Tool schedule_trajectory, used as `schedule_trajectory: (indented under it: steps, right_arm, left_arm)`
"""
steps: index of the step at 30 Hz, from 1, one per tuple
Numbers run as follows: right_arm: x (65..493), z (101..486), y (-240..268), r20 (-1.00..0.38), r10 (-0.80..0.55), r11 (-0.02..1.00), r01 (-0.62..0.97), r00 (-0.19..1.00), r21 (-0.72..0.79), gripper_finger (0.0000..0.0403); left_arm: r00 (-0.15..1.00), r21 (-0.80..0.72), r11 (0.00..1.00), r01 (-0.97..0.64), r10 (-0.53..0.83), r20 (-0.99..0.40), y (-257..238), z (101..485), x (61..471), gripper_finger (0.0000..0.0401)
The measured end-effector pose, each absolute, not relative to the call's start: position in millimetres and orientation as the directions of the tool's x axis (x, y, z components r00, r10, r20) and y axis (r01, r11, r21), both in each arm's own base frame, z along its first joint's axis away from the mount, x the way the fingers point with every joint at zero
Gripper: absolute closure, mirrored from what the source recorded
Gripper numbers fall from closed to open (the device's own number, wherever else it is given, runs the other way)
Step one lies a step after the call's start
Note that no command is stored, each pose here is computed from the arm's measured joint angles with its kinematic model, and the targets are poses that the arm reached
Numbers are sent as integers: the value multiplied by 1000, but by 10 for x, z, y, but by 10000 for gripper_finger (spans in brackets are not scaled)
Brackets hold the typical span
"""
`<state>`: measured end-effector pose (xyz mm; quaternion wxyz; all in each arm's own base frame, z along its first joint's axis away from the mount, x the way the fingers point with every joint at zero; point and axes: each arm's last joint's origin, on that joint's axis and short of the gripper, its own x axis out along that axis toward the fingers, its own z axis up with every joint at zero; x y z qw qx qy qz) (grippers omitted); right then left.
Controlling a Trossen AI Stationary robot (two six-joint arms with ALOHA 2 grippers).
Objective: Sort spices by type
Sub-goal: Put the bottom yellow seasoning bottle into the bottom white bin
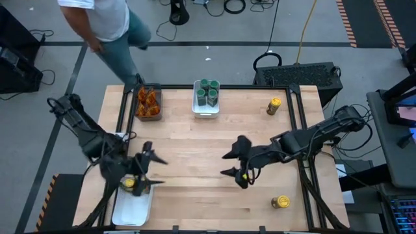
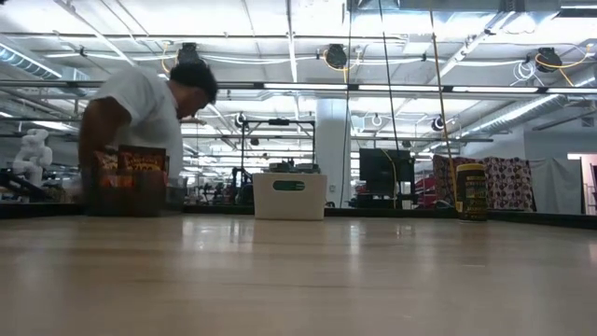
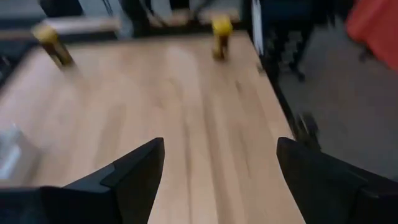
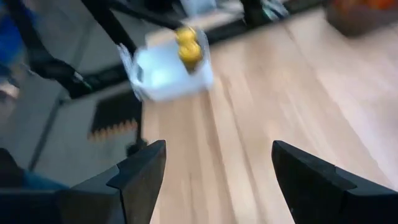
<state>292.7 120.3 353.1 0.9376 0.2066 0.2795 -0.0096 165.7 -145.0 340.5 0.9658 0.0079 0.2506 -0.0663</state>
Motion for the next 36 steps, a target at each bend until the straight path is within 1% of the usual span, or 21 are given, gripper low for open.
schedule_trajectory:
  steps: [4, 7, 9, 12, 15, 17, 20, 24, 31, 36]
  right_arm:
    - [2769, 3834, 1173, -626, 124, 893, 189, 770, 408, 129]
    - [2623, 3966, 1233, -680, 157, 856, 245, 716, 455, 129]
    - [2529, 4000, 1303, -709, 175, 832, 283, 683, 478, 129]
    - [2448, 3991, 1423, -737, 232, 774, 338, 635, 535, 129]
    - [2455, 3918, 1557, -761, 313, 711, 391, 569, 584, 129]
    - [2487, 3849, 1634, -778, 366, 674, 431, 510, 600, 129]
    - [2531, 3752, 1738, -794, 441, 631, 484, 419, 606, 129]
    - [2516, 3685, 1849, -804, 477, 599, 538, 354, 593, 129]
    - [2292, 3631, 1988, -859, 448, 570, 662, 245, 486, 129]
    - [2165, 3621, 2088, -872, 447, 519, 736, 201, 436, 129]
  left_arm:
    - [926, 9, 995, 100, -90, -366, -1328, 3475, 1828, 86]
    - [937, 15, 996, 92, -81, -339, -1251, 3392, 1880, 86]
    - [939, 6, 996, 87, -80, -335, -1213, 3265, 1907, 86]
    - [947, -24, 996, 91, -94, -308, -1176, 3046, 1949, 86]
    - [961, -65, 991, 116, -129, -245, -1153, 2879, 1988, 86]
    - [970, -76, 987, 141, -153, -190, -1137, 2819, 2004, 86]
    - [979, -61, 988, 144, -151, -136, -1084, 2807, 2035, 86]
    - [985, -26, 990, 137, -139, -102, -981, 2838, 2095, 86]
    - [984, -55, 986, 158, -162, -78, -809, 2863, 2179, 86]
    - [985, -61, 985, 162, -166, -56, -775, 2885, 2193, 86]
